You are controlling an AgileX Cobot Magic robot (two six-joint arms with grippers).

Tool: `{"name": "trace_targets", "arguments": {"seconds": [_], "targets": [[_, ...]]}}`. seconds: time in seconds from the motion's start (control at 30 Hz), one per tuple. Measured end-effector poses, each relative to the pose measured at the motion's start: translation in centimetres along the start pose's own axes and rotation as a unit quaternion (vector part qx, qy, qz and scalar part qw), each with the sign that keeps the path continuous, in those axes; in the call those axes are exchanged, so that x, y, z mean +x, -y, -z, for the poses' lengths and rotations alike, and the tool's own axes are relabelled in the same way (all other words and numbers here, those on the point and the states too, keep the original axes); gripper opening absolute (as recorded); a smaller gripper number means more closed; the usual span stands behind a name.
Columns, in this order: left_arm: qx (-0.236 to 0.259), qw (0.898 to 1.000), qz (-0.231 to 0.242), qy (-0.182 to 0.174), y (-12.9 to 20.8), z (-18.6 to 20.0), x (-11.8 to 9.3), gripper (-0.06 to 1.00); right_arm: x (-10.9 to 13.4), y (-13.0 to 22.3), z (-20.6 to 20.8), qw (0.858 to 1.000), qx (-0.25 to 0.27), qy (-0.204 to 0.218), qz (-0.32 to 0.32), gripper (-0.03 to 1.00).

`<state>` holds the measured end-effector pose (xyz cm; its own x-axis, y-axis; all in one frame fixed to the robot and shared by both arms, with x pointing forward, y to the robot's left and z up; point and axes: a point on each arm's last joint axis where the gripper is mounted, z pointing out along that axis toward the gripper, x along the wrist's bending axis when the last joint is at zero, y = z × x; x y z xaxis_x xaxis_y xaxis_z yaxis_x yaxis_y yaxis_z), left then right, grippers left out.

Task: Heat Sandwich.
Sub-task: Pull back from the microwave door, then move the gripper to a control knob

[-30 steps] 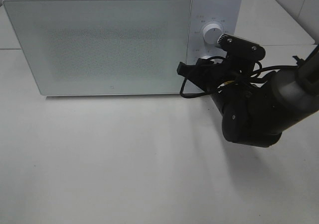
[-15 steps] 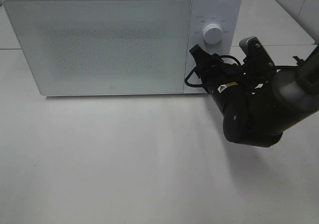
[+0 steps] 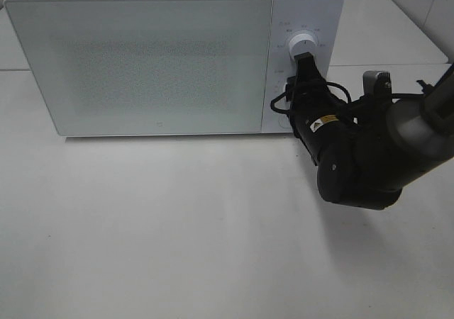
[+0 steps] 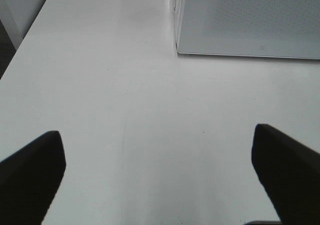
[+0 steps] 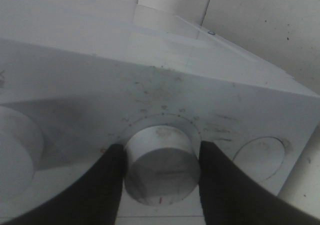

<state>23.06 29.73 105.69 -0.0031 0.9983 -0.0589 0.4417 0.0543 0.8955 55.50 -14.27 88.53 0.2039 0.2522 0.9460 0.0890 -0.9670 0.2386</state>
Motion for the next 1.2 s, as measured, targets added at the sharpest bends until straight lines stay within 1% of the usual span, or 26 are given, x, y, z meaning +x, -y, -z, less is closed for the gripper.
{"name": "trace_targets", "arguments": {"seconds": [0.1, 0.13, 0.17, 0.33, 1.2], "targets": [[0.000, 1.000, 0.000, 0.000, 0.00, 0.00, 0.00, 0.95, -0.02, -0.05, 0.00, 0.999, -0.003, 0.001, -0.033, 0.44], [0.000, 1.000, 0.000, 0.000, 0.00, 0.00, 0.00, 0.95, -0.02, -0.05, 0.00, 0.999, -0.003, 0.001, -0.033, 0.44], [0.000, 1.000, 0.000, 0.000, 0.00, 0.00, 0.00, 0.95, -0.03, -0.04, 0.01, 0.999, -0.003, 0.002, -0.049, 0.44], [0.000, 1.000, 0.000, 0.000, 0.00, 0.00, 0.00, 0.95, -0.05, -0.07, 0.01, 0.998, -0.005, 0.002, -0.068, 0.44], [0.000, 1.000, 0.000, 0.000, 0.00, 0.00, 0.00, 0.95, -0.05, -0.08, 0.01, 0.998, -0.006, 0.003, -0.070, 0.44]]}}
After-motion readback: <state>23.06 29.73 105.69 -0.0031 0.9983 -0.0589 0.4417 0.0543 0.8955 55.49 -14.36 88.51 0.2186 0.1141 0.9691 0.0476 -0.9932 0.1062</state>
